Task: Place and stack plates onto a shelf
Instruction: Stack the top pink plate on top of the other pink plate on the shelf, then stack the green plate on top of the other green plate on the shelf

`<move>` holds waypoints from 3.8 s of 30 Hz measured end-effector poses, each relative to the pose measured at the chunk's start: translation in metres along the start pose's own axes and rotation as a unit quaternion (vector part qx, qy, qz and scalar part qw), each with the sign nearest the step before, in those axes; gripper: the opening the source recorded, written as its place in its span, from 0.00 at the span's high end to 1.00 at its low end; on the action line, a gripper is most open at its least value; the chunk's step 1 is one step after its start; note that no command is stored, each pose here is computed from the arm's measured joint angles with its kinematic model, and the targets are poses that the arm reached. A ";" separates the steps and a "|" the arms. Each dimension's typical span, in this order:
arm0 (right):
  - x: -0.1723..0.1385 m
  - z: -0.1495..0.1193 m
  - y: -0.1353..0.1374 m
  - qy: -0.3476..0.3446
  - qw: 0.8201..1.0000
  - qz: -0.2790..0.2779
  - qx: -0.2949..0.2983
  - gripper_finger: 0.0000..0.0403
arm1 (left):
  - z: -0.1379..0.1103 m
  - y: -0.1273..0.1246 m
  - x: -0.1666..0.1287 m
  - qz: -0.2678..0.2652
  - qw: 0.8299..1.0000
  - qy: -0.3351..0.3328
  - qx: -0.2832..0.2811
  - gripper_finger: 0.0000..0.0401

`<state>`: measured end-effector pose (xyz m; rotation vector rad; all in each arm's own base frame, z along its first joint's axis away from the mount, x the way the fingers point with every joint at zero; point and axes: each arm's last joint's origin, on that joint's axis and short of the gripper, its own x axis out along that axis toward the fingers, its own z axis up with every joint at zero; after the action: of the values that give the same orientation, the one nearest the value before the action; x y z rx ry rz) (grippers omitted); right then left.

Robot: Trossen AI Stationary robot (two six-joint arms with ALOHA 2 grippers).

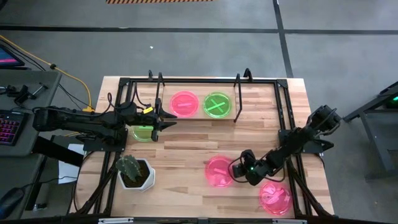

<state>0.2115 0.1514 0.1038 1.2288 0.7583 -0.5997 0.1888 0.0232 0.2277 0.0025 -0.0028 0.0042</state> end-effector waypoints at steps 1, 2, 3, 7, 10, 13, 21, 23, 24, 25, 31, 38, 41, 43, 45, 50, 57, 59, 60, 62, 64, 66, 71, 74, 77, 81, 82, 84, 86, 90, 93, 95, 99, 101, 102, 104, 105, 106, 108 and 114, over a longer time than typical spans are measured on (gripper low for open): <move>-0.002 0.001 0.001 -0.002 1.000 0.005 -0.006 0.99 | 0.000 0.000 0.000 0.000 1.000 0.000 0.000 0.74; -0.003 0.002 0.003 -0.002 1.000 0.008 -0.013 0.99 | 0.000 0.000 0.000 0.000 1.000 0.000 0.000 0.74; -0.005 0.003 0.004 -0.003 1.000 0.012 -0.020 0.99 | 0.000 0.000 0.000 0.000 1.000 0.000 0.000 0.74; -0.011 0.010 0.014 -0.025 0.998 0.049 -0.036 1.00 | 0.001 0.000 0.000 0.000 1.000 -0.004 0.001 0.74; -0.012 0.015 0.021 -0.039 0.995 0.077 -0.053 1.00 | 0.001 0.000 0.000 0.000 1.000 -0.004 0.001 0.74; -0.011 0.019 0.026 -0.048 0.993 0.093 -0.061 1.00 | 0.001 0.000 0.000 0.000 1.000 -0.006 0.002 0.74; -0.010 0.031 0.041 -0.083 0.984 0.143 -0.072 1.00 | 0.001 0.000 0.000 0.000 1.000 -0.007 0.002 0.74; -0.010 0.037 0.045 -0.101 0.979 0.158 -0.078 1.00 | 0.002 0.000 0.000 0.000 1.000 -0.009 0.002 0.74; -0.010 0.040 0.048 -0.111 0.977 0.165 -0.081 1.00 | 0.003 0.000 0.000 0.000 1.000 -0.014 0.002 0.74; -0.010 0.043 0.050 -0.121 0.974 0.171 -0.082 1.00 | 0.004 0.000 0.000 0.000 1.000 -0.021 0.002 0.74; -0.010 0.069 0.063 -0.219 0.952 0.196 -0.081 1.00 | 0.010 0.000 -0.001 -0.004 0.999 -0.046 -0.005 0.74; -0.013 0.107 0.075 -0.335 0.917 0.209 -0.066 1.00 | 0.019 -0.001 -0.008 -0.005 0.997 -0.079 -0.001 0.74; -0.014 0.127 0.077 -0.372 0.904 0.204 -0.060 1.00 | 0.025 -0.004 -0.013 -0.027 0.995 -0.096 0.002 0.74; -0.014 0.142 0.081 -0.393 0.897 0.194 -0.059 1.00 | 0.030 -0.007 -0.018 -0.051 0.993 -0.110 0.006 0.74; -0.016 0.158 0.088 -0.409 0.890 0.190 -0.066 1.00 | 0.034 -0.011 -0.022 -0.073 0.989 -0.124 0.010 0.74; -0.027 0.197 0.116 -0.433 0.878 0.158 -0.128 1.00 | 0.042 -0.019 -0.030 -0.097 0.984 -0.150 0.013 0.74; -0.033 0.247 0.132 -0.433 0.884 0.054 -0.169 1.00 | 0.041 -0.024 -0.031 -0.112 0.983 -0.147 0.010 0.74; -0.029 0.258 0.134 -0.429 0.886 0.052 -0.168 1.00 | 0.041 -0.024 -0.030 -0.112 0.983 -0.147 0.010 0.74; -0.027 0.263 0.135 -0.427 0.887 0.051 -0.169 1.00 | 0.041 -0.024 -0.031 -0.112 0.983 -0.147 0.010 0.74; -0.019 0.270 0.135 -0.424 0.887 0.042 -0.175 1.00 | 0.041 -0.024 -0.030 -0.111 0.983 -0.147 0.014 0.74; -0.008 0.277 0.134 -0.421 0.890 0.028 -0.174 1.00 | 0.041 -0.023 -0.030 -0.109 0.983 -0.148 0.019 0.74; 0.004 0.284 0.132 -0.413 0.894 0.020 -0.174 1.00 | 0.041 -0.023 -0.030 -0.109 0.983 -0.148 0.023 0.74; 0.033 0.298 0.131 -0.401 0.901 0.011 -0.166 1.00 | 0.041 -0.023 -0.030 -0.108 0.983 -0.148 0.023 0.74; 0.045 0.305 0.133 -0.396 0.903 0.015 -0.167 1.00 | 0.041 -0.023 -0.030 -0.107 0.983 -0.148 0.023 0.74; 0.053 0.309 0.133 -0.391 0.905 0.012 -0.168 1.00 | 0.041 -0.023 -0.030 -0.107 0.983 -0.148 0.023 0.74; 0.055 0.310 0.133 -0.384 0.908 0.017 -0.167 1.00 | 0.040 -0.023 -0.030 -0.107 0.984 -0.142 0.022 0.74; 0.055 0.310 0.133 -0.383 0.908 0.016 -0.169 1.00 | 0.040 -0.023 -0.030 -0.107 0.984 -0.140 0.022 0.74; 0.055 0.310 0.132 -0.381 0.909 0.013 -0.170 1.00 | 0.040 -0.023 -0.030 -0.107 0.984 -0.140 0.022 0.74; 0.055 0.310 0.132 -0.380 0.909 0.014 -0.168 1.00 | 0.040 -0.023 -0.030 -0.107 0.984 -0.140 0.022 0.74; 0.056 0.309 0.130 -0.373 0.912 0.006 -0.170 1.00 | 0.040 -0.023 -0.030 -0.107 0.984 -0.140 0.022 0.74; 0.057 0.308 0.131 -0.360 0.916 0.017 -0.176 1.00 | 0.040 -0.023 -0.030 -0.107 0.984 -0.140 0.022 0.74; 0.057 0.308 0.131 -0.351 0.918 0.025 -0.180 0.99 | 0.040 -0.023 -0.030 -0.107 0.984 -0.140 0.022 0.74; 0.057 0.307 0.132 -0.341 0.919 0.029 -0.198 0.92 | 0.040 -0.023 -0.030 -0.107 0.984 -0.140 0.022 0.74; 0.058 0.307 0.132 -0.339 0.917 0.027 -0.208 0.86 | 0.039 -0.023 -0.030 -0.107 0.984 -0.140 0.022 0.74; 0.058 0.307 0.132 -0.338 0.916 0.024 -0.213 0.82 | 0.039 -0.023 -0.030 -0.107 0.984 -0.139 0.021 0.74; 0.057 0.307 0.132 -0.338 0.914 0.020 -0.224 0.75 | 0.039 -0.023 -0.030 -0.107 0.984 -0.138 0.021 0.74; 0.057 0.308 0.132 -0.339 0.912 0.016 -0.232 0.72 | 0.039 -0.023 -0.030 -0.107 0.984 -0.137 0.021 0.74; 0.056 0.308 0.132 -0.340 0.909 0.013 -0.242 0.69 | 0.039 -0.023 -0.030 -0.107 0.985 -0.137 0.021 0.74; 0.051 0.309 0.133 -0.341 0.903 0.006 -0.262 0.65 | 0.038 -0.023 -0.030 -0.107 0.985 -0.134 0.021 0.74; 0.015 0.306 0.141 -0.323 0.887 -0.019 -0.329 0.61 | 0.036 -0.023 -0.029 -0.103 0.987 -0.123 0.018 0.74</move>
<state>0.3846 -0.1119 0.2238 0.3369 0.3577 -0.6578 0.1598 0.0000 0.2639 0.0404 -0.2495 -0.2028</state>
